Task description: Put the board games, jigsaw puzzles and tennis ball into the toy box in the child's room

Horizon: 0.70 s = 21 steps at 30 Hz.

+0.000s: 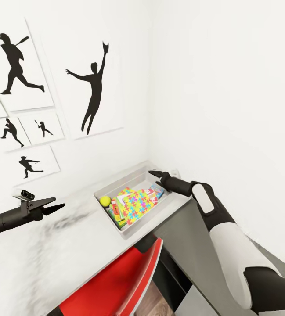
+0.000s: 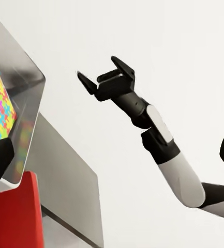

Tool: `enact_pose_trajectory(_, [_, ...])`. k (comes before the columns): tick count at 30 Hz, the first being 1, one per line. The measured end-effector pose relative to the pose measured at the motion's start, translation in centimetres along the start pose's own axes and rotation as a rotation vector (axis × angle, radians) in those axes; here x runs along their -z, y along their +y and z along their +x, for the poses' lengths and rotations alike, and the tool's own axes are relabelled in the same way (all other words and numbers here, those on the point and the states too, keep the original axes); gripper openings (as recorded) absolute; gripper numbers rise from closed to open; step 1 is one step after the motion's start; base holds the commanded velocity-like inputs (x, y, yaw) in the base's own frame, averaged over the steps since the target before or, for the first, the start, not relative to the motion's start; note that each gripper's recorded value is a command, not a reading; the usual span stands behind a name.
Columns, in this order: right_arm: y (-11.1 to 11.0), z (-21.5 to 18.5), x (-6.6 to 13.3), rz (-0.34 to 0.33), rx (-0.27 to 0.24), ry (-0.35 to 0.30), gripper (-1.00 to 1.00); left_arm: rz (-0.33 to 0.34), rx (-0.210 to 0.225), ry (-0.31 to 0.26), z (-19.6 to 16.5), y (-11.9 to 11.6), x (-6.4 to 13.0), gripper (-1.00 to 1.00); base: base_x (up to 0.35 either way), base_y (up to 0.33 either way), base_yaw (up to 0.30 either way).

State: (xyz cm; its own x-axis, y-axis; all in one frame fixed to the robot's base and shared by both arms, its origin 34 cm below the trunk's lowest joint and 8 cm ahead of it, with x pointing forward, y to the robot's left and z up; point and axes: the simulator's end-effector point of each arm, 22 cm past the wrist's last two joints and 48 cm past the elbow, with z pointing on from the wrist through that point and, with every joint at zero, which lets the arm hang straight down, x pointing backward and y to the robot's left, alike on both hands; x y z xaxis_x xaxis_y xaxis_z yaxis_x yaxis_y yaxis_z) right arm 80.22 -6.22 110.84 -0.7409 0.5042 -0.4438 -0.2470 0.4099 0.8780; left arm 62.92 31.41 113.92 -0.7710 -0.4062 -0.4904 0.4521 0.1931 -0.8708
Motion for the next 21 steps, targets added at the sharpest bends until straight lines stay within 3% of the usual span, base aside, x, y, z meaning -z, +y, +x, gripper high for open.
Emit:
enact_pose_trajectory(7, [-0.5,3.3,2.0,-0.078,-0.016,-0.001,1.00,0.003,-0.005,-0.001,-0.1,-0.3,0.0,1.00,-0.027,0.000,-0.046])
enact_pose_trajectory(13, [-3.8,6.5,6.7,-0.133,-0.039,-0.017,1.00,0.006,-0.013,-0.004,-0.2,-0.8,0.1,1.00,-0.026,0.000,-0.090])
enact_pose_trajectory(21, [-5.2,9.4,11.7,-0.240,-0.011,-0.082,1.00,0.010,-0.025,-0.007,-0.4,-1.4,0.2,1.00,-0.002,0.000,-0.082])
